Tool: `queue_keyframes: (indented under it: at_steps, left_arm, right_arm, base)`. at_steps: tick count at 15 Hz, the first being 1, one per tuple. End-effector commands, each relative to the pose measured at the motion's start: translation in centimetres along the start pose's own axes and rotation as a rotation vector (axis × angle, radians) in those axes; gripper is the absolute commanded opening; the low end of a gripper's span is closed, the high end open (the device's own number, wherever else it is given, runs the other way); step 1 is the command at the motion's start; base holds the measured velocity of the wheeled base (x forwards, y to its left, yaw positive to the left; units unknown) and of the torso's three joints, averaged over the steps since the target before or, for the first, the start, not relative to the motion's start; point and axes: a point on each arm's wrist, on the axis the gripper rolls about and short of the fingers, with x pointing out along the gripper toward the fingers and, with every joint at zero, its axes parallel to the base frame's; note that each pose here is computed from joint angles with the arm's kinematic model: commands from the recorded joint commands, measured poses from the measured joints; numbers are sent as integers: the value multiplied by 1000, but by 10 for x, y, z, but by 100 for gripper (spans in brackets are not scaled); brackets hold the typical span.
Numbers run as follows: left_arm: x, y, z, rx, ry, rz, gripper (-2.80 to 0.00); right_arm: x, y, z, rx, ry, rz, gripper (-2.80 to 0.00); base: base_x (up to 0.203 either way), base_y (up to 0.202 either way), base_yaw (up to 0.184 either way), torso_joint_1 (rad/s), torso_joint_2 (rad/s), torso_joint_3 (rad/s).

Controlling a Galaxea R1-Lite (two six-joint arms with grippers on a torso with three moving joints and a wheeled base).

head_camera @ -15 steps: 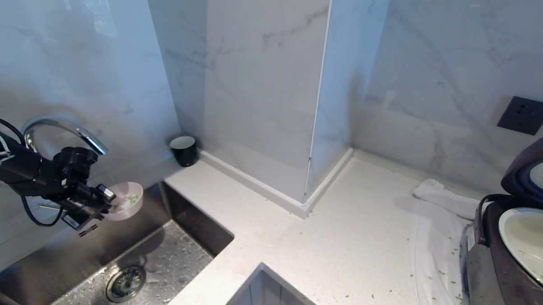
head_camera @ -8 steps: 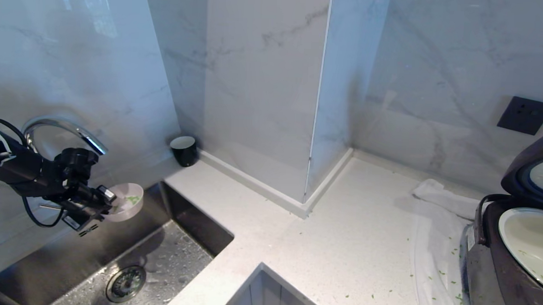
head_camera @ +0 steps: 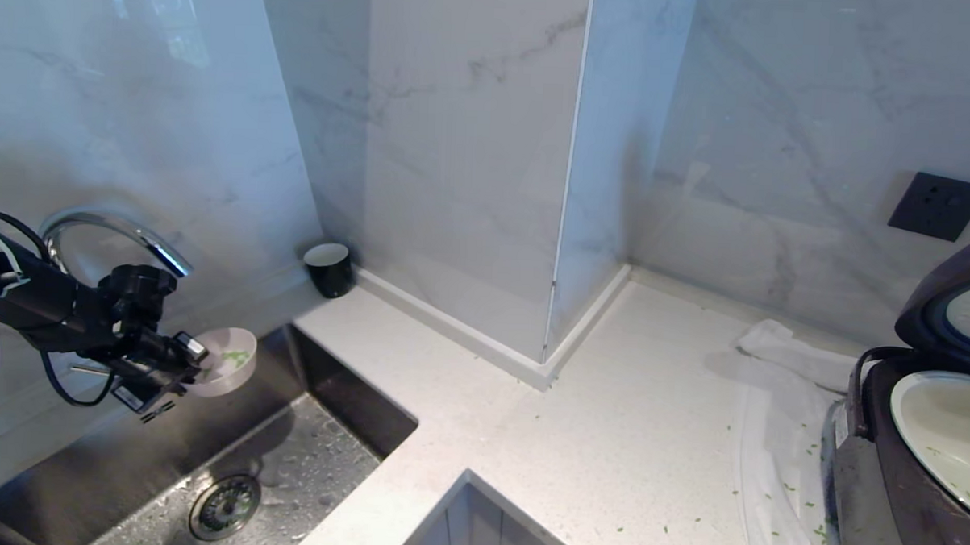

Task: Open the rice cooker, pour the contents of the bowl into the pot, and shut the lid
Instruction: Fill a bowl with water from the tap

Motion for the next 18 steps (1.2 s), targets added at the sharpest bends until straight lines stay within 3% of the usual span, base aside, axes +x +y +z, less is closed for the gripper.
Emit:
queue_keyframes:
  at_steps: [1, 18]
  left_arm:
    - [0, 0, -1, -4, 2, 2, -280]
    - [3, -2, -2, -1, 5, 1, -280]
  right_arm:
    - [0, 0, 0, -1, 0, 0, -280]
    - [0, 0, 0, -1, 0, 1, -280]
  base:
    - [0, 0, 0, 0, 0, 0]
    - [0, 0, 0, 0, 0, 0]
